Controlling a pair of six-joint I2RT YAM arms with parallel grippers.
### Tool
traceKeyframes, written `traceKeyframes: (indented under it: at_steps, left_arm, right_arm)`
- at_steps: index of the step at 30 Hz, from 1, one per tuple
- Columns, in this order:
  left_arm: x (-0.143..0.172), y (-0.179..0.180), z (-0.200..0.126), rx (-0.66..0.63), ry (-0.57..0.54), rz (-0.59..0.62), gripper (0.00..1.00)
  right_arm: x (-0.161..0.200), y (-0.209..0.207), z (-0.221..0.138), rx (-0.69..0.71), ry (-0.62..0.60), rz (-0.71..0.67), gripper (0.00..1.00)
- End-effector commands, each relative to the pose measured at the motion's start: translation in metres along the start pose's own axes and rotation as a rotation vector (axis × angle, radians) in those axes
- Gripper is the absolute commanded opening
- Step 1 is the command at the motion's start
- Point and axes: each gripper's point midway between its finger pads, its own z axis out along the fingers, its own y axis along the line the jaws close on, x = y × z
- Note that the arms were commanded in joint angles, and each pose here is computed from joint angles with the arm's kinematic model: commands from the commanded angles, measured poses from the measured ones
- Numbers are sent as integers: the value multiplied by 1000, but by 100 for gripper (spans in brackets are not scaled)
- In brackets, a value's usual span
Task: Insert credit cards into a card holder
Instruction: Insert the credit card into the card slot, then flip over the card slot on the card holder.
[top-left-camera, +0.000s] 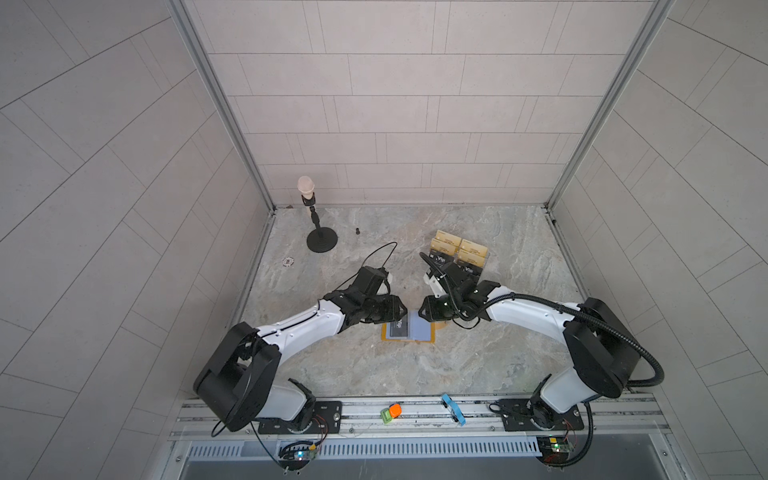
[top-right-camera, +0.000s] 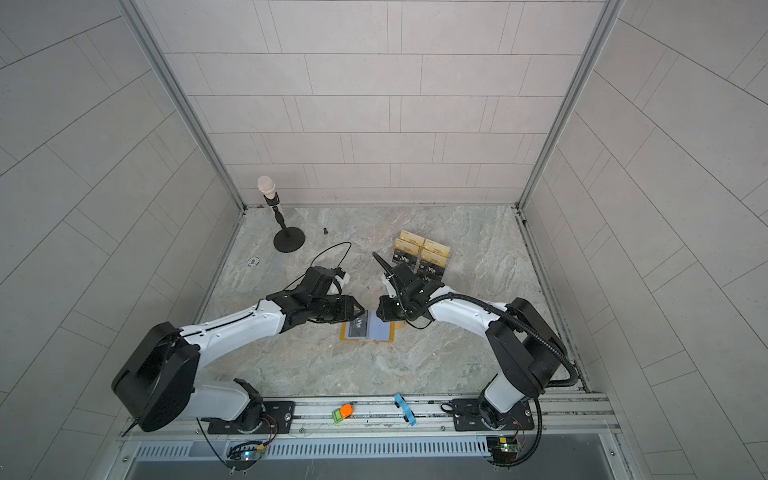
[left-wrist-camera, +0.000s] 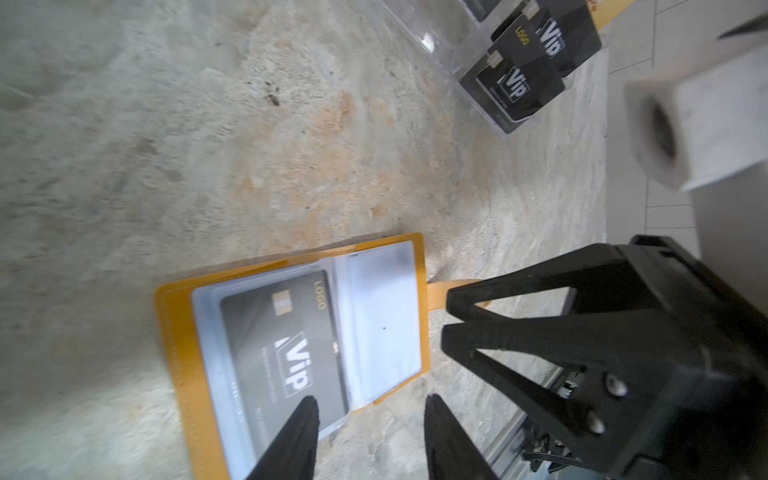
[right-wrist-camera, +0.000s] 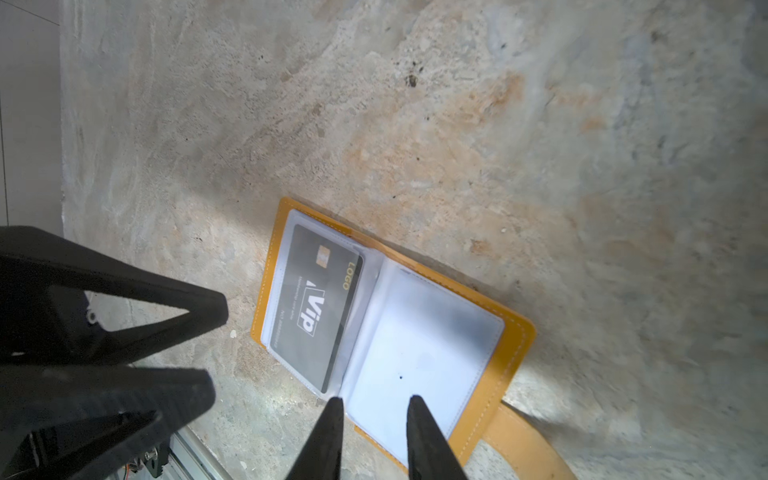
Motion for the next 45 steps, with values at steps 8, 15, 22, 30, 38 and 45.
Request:
traceKeyframes:
  at_steps: [8,15,22,30,38,45]
  left_arm:
    - [-9,-8,25,43,-18,-17,52]
    - [-4,-5,36,25,5,-15,52]
    - [5,-4,48,31,57,-27,49]
    - [16,-4,57,68,113,-42,47]
    - [23,0,68,82,149,-68,45]
    - [26,2,73,96,159,-83,43]
  right_arm:
    - [14,-19,26,42,66,-11,28]
    - [24,-37,27,89,79,18,26]
    - [27,-45,30,120,91,14,24]
    - [36,-56,34,153,107,19,22]
    - [39,-59,39,149,109,37,22]
    - [45,-63,40,157,118,44,22]
